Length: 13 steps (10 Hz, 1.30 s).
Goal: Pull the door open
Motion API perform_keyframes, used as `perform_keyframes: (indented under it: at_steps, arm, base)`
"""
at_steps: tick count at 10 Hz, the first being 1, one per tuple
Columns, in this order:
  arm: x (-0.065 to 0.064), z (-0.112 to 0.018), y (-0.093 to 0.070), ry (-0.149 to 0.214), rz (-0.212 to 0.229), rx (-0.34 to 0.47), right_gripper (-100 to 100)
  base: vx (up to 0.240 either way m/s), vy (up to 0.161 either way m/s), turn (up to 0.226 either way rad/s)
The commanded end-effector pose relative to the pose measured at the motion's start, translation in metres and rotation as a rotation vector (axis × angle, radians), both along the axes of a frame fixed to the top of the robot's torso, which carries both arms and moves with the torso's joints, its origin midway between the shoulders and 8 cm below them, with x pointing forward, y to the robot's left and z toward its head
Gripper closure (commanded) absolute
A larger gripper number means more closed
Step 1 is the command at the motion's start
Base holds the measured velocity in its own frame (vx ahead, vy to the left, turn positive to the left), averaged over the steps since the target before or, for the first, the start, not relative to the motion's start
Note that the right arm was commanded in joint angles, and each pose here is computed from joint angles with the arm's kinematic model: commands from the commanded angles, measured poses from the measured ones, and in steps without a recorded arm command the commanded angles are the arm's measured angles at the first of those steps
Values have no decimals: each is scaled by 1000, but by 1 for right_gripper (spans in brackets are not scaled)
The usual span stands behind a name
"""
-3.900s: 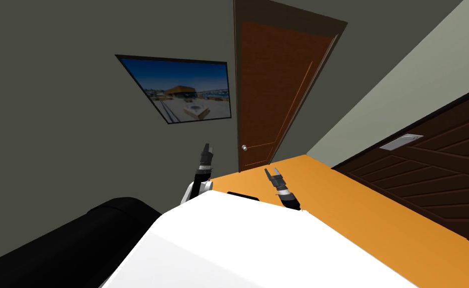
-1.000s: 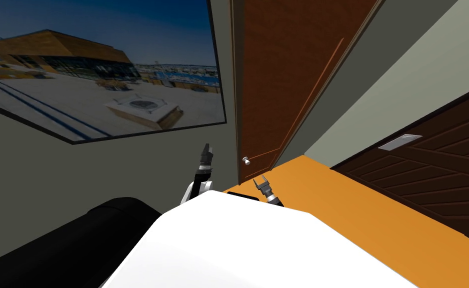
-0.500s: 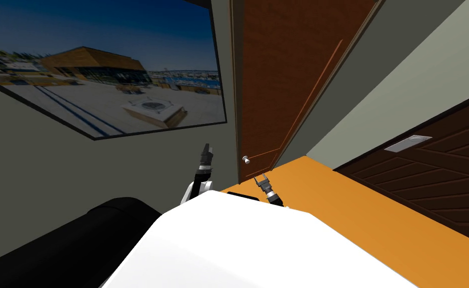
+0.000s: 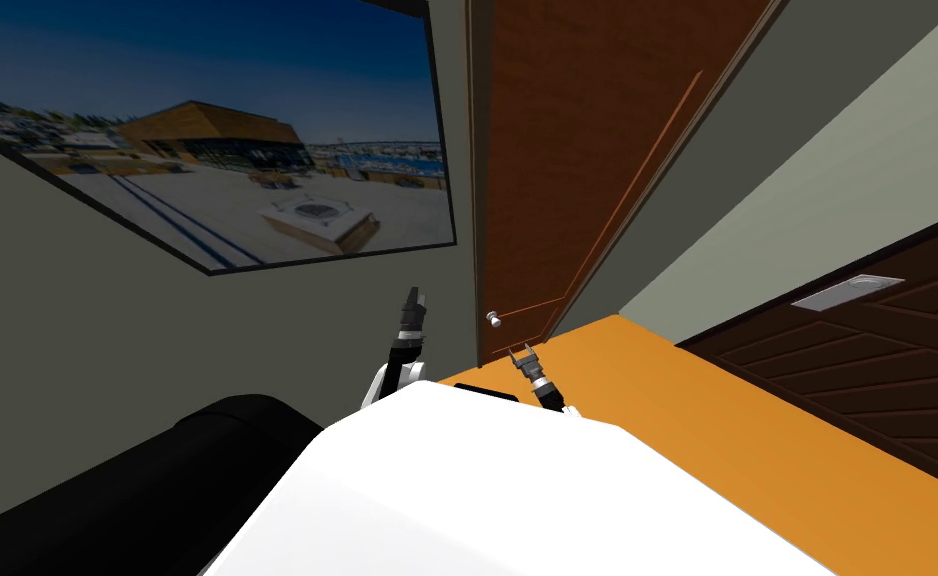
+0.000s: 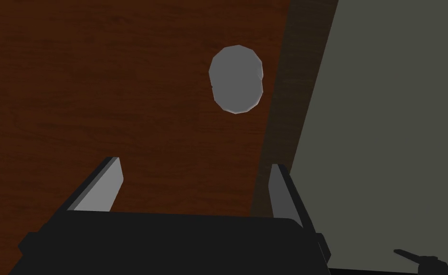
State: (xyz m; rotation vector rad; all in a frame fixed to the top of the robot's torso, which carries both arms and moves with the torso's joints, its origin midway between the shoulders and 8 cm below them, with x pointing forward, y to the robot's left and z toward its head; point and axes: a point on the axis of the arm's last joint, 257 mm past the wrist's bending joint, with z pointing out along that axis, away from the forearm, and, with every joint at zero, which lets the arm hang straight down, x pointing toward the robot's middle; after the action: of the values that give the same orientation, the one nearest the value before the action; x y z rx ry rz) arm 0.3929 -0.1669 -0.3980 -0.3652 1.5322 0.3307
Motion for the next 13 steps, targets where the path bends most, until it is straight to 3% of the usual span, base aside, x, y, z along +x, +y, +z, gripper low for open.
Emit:
perform_keyframes:
  at_steps: [1,7,13]
  arm:
    - [6,-1,-3,-1,-9,-7,-100]
    - [30,-1,-6,-5,-38,-24,-100]
    - [55,1,9,-10,-65,-19,-100]
  base:
    - [-11,-16,57]
    - [-17,-14,59]
    - [13,-2,46]
